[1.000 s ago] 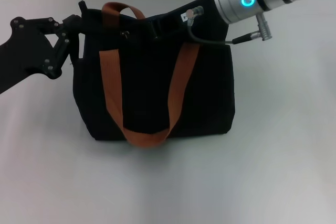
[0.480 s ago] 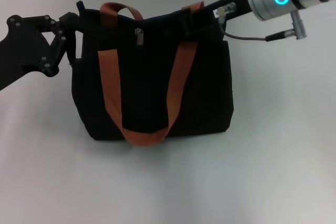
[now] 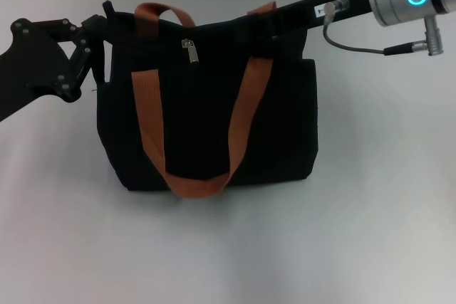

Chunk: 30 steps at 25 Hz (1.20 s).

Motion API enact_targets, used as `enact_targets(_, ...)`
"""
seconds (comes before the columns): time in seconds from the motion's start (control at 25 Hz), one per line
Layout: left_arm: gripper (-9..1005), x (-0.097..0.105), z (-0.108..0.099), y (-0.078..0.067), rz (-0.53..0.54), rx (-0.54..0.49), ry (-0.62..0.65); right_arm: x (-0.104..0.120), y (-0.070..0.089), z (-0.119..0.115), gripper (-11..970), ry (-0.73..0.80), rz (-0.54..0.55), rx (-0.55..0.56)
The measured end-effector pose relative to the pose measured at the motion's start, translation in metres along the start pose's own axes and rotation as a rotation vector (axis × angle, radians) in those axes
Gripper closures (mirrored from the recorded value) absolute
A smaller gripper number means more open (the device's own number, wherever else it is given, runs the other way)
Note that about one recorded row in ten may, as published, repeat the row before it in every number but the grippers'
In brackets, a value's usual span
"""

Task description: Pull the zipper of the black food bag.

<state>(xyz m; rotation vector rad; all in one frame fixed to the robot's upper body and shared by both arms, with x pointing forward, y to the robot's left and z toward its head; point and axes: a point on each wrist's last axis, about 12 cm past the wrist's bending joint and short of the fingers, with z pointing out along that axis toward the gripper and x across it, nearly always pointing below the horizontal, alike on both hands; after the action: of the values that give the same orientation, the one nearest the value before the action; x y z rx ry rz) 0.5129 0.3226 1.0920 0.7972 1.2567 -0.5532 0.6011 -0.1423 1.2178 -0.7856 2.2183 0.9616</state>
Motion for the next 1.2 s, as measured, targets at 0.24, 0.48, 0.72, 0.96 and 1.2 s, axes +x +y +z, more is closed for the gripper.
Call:
enact_targets(0.24,954,0.000,0.004,0.000,0.001,0.008,-0.004,-0.005,0.003,0.012,936,0.010,-0.008,-0.068)
enact_targets(0.48,954,-0.001,0.005,0.001,-0.001,0.007,-0.005,-0.009,0.004,0.024,795,0.039,-0.008,-0.089)
enact_targets(0.72,953,-0.002,0.006,0.002,0.001,0.010,-0.008,-0.014,0.003,0.032,685,0.056,-0.011,-0.075)
enact_targets(0.96,952,-0.003,0.007,0.003,-0.002,0.016,-0.013,-0.017,0.005,0.036,637,0.062,-0.010,-0.078)
enact_targets(1.2,952,-0.004,0.009,0.003,-0.003,0.019,-0.017,-0.016,0.009,0.043,624,0.074,0.008,-0.095)
